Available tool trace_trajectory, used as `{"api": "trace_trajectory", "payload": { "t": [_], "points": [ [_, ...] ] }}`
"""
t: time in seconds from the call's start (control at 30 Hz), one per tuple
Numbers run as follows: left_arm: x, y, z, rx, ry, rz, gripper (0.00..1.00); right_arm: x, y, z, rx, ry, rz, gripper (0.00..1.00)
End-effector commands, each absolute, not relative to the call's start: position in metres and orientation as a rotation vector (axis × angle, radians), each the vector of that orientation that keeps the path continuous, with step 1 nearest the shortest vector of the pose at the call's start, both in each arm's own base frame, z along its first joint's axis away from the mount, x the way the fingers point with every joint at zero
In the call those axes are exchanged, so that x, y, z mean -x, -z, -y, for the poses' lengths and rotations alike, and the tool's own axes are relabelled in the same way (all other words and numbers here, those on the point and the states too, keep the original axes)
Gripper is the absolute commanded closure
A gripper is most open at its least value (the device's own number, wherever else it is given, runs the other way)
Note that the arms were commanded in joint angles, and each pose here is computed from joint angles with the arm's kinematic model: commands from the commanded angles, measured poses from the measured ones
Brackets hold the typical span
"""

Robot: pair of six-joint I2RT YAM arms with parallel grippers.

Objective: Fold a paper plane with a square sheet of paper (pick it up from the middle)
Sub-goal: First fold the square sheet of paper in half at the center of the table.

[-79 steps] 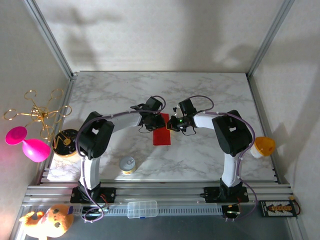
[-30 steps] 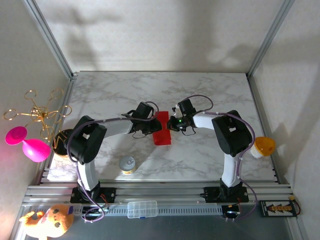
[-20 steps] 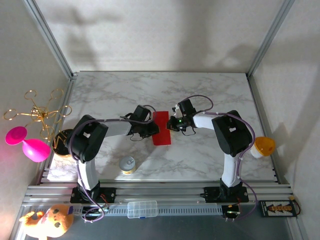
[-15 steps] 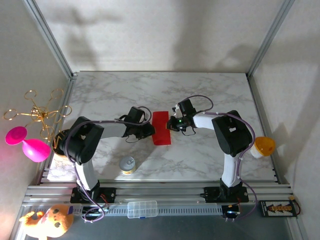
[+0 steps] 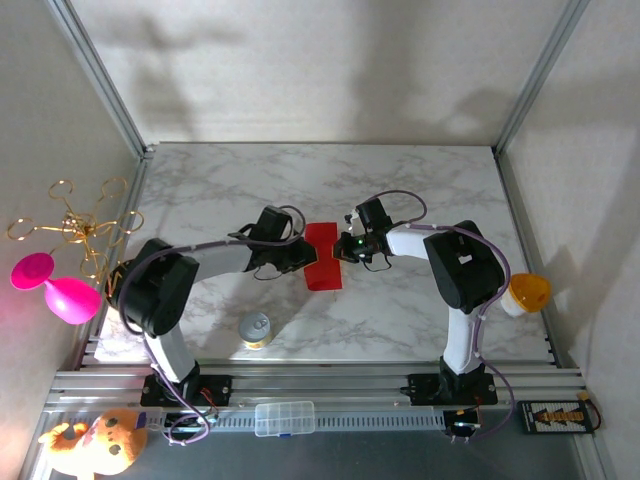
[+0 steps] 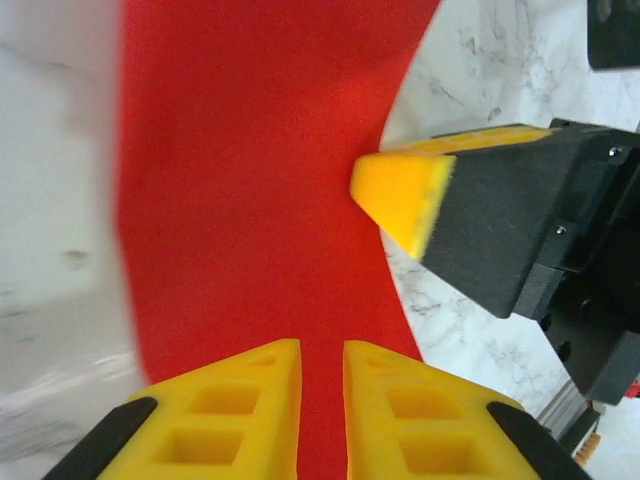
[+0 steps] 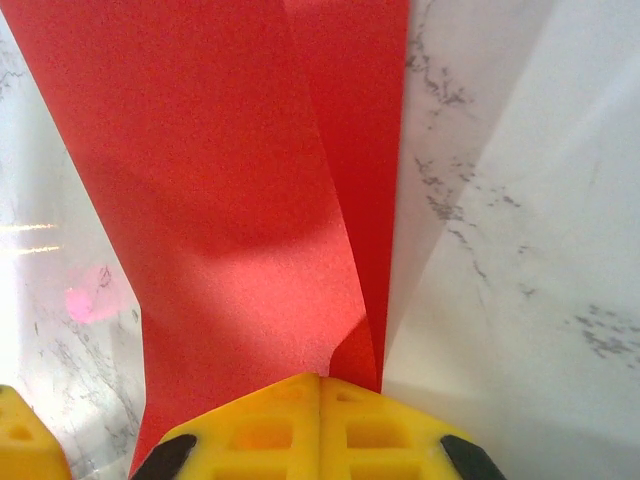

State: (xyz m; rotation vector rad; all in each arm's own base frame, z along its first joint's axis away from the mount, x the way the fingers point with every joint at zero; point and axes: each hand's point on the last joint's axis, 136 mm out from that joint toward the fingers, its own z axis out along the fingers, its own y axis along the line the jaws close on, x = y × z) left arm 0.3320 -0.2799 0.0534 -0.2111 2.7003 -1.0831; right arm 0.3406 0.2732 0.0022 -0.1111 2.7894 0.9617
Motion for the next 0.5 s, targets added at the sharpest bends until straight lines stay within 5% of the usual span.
{"api": "trace_trajectory", "payload": {
  "t": [0.0, 0.47],
  "points": [
    [-0.325, -0.030, 0.287, 0.257, 1.066, -2.779, 0.83, -0.266, 0.100, -0.180, -0.087, -0.320, -3.195, 0.96],
    [-0.276, 0.029, 0.214, 0.295, 0.740, -3.001, 0.85, -0.267, 0.101, -0.179, -0.099, -0.303, -3.197, 0.96]
  ]
}}
